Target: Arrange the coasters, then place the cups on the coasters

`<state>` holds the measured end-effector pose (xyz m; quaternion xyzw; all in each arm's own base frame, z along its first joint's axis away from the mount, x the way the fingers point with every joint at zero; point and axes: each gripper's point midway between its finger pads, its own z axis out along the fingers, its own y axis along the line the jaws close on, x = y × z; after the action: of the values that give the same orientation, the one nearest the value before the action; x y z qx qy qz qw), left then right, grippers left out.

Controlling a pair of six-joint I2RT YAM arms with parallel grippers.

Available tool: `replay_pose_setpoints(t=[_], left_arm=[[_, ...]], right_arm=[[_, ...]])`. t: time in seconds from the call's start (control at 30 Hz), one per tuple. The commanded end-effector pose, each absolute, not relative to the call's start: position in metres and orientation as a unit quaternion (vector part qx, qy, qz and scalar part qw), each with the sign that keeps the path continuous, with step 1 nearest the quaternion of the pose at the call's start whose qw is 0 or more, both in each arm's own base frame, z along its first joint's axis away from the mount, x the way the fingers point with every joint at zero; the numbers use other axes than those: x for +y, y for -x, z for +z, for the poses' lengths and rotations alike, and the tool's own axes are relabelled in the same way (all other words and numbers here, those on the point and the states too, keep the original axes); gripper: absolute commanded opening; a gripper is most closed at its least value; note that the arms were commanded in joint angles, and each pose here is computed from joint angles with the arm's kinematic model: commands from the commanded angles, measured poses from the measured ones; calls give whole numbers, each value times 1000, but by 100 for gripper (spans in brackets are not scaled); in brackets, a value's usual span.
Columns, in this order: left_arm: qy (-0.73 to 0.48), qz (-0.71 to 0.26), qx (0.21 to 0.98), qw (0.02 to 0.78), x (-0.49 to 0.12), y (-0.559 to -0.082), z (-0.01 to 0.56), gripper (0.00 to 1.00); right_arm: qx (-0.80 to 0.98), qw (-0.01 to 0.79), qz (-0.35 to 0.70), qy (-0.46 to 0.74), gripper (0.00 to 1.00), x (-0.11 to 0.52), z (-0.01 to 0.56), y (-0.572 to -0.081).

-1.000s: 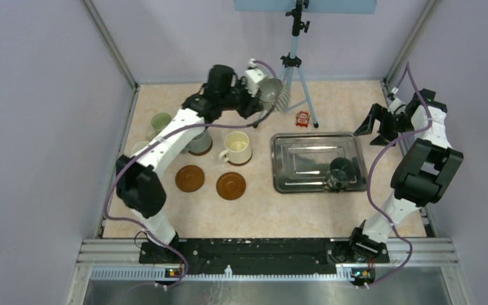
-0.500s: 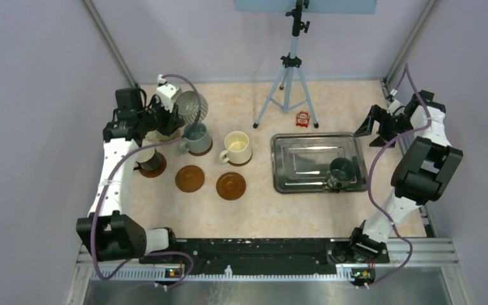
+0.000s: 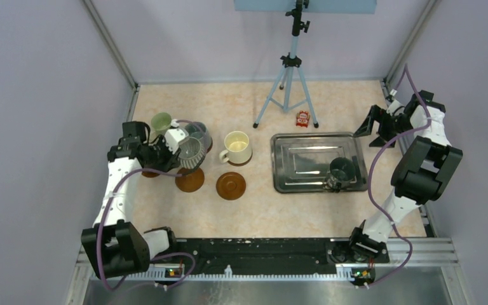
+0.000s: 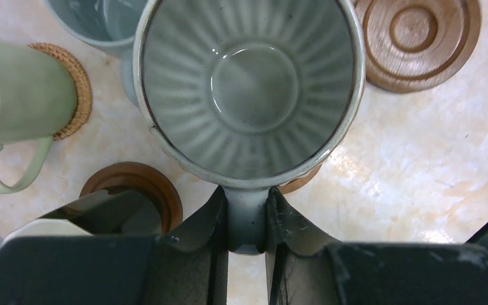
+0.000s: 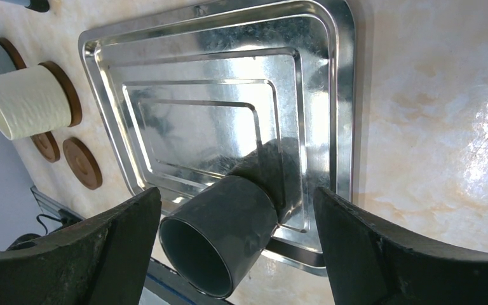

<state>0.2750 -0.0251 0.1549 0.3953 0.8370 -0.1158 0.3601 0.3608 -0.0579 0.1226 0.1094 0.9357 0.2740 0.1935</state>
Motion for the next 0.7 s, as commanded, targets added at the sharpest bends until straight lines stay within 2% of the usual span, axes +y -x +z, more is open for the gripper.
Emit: replay_pose_setpoints(t=[0.0,0.37,0.67], left_arm=[[-444,-73,808,381,-17,-281,157,0],[-461,-59,822,331,-2,-259,115,0],[-458,-76,826,319,-1,-253,100,0]], right_arm=[[937,204,265,-100,88,-63,127,-365],[938,204,262,-99,88,-64,126,-364],[939,202,260,-100,88,-64,125,-363]])
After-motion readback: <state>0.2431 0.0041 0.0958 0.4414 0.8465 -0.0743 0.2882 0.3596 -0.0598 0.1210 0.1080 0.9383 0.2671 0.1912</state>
